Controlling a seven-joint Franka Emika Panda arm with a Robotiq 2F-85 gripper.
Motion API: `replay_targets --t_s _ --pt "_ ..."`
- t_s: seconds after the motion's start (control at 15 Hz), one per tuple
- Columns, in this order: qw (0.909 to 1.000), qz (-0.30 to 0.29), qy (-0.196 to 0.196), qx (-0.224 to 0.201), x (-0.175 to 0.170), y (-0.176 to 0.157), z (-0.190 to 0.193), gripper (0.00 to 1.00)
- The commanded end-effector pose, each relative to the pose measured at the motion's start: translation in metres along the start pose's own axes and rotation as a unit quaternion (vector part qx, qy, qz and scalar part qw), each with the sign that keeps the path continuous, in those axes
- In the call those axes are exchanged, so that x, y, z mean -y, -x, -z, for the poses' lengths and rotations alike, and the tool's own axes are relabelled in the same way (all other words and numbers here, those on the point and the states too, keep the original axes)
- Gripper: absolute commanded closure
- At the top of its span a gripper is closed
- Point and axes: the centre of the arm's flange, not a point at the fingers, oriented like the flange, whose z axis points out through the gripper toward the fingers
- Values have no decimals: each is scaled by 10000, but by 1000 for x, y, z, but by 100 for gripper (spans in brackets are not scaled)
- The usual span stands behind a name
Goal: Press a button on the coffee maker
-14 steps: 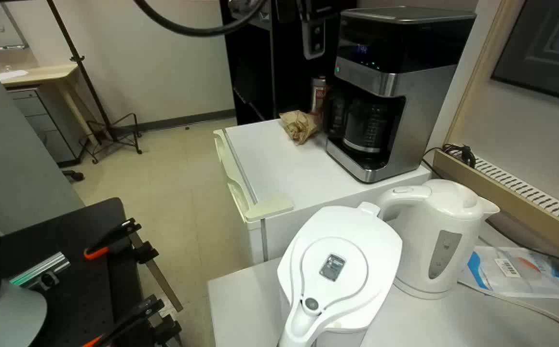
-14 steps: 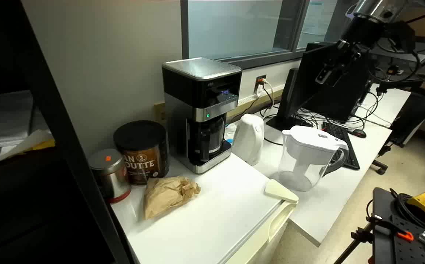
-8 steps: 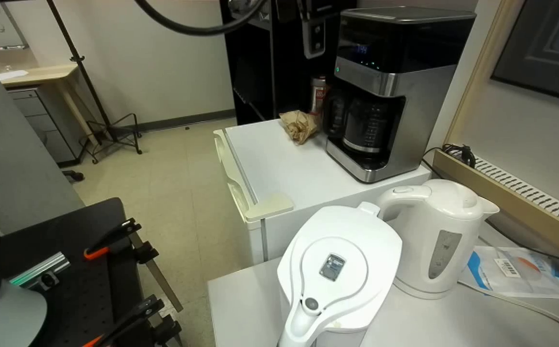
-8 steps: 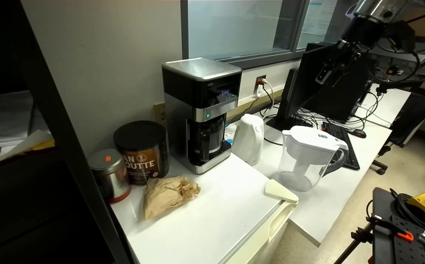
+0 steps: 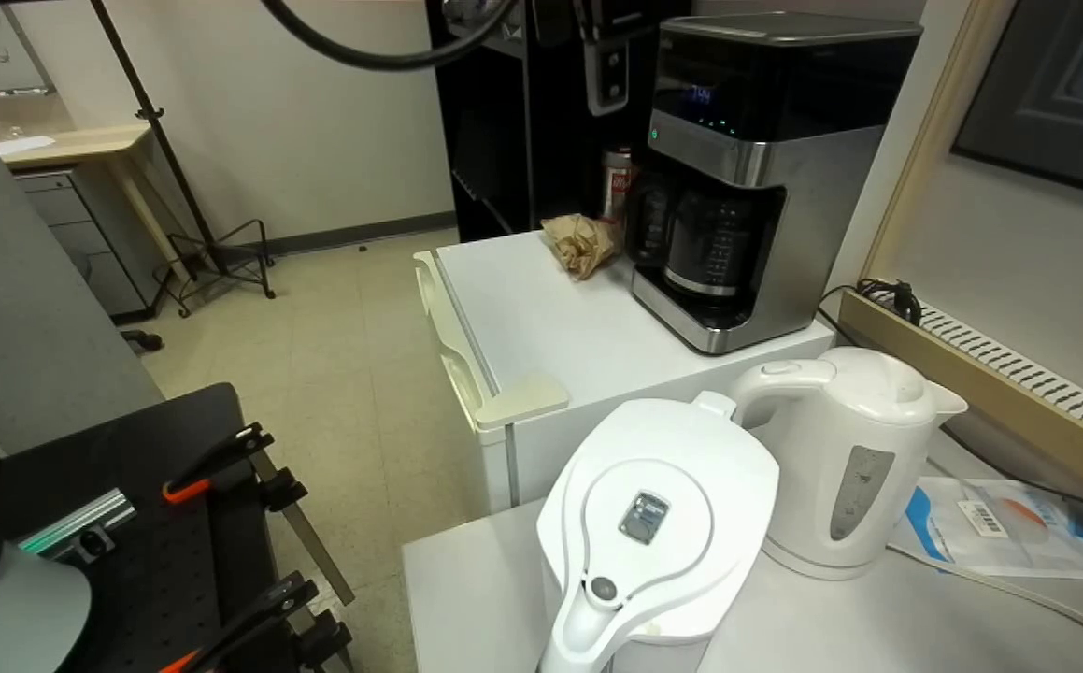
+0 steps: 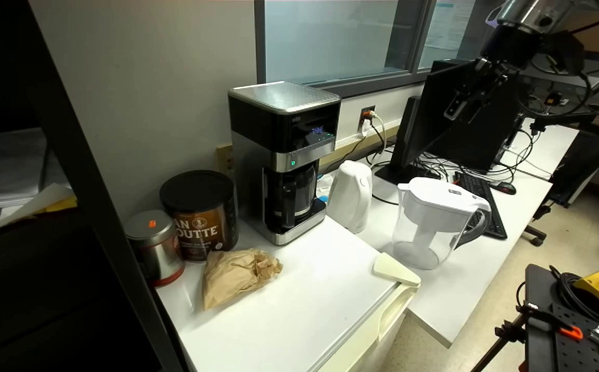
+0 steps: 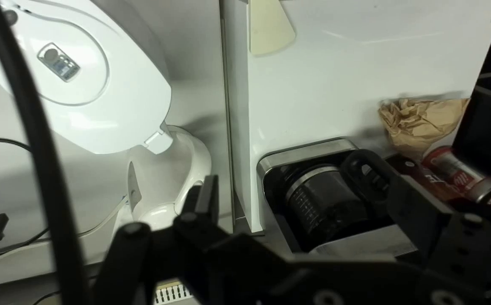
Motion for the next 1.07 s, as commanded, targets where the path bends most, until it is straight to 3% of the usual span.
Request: replay_targets --t_s 0.0,0.2,0.33,0.4,0.47,0.6,1.0 --pt "9990 262 352 51 20 -5 -19 0" --pt "9941 669 850 87 46 -9 -42 0" --pt "9860 1030 1309 44 67 -12 -60 0" --pt "9815 1170 1515 -19 75 -13 -67 16" --pt "9747 1354 1774 -102 85 -14 -78 26" --pt "9604 1687 2203 -270 103 -16 -96 40" --pt "9058 2426 3300 -1087 141 -24 -142 85"
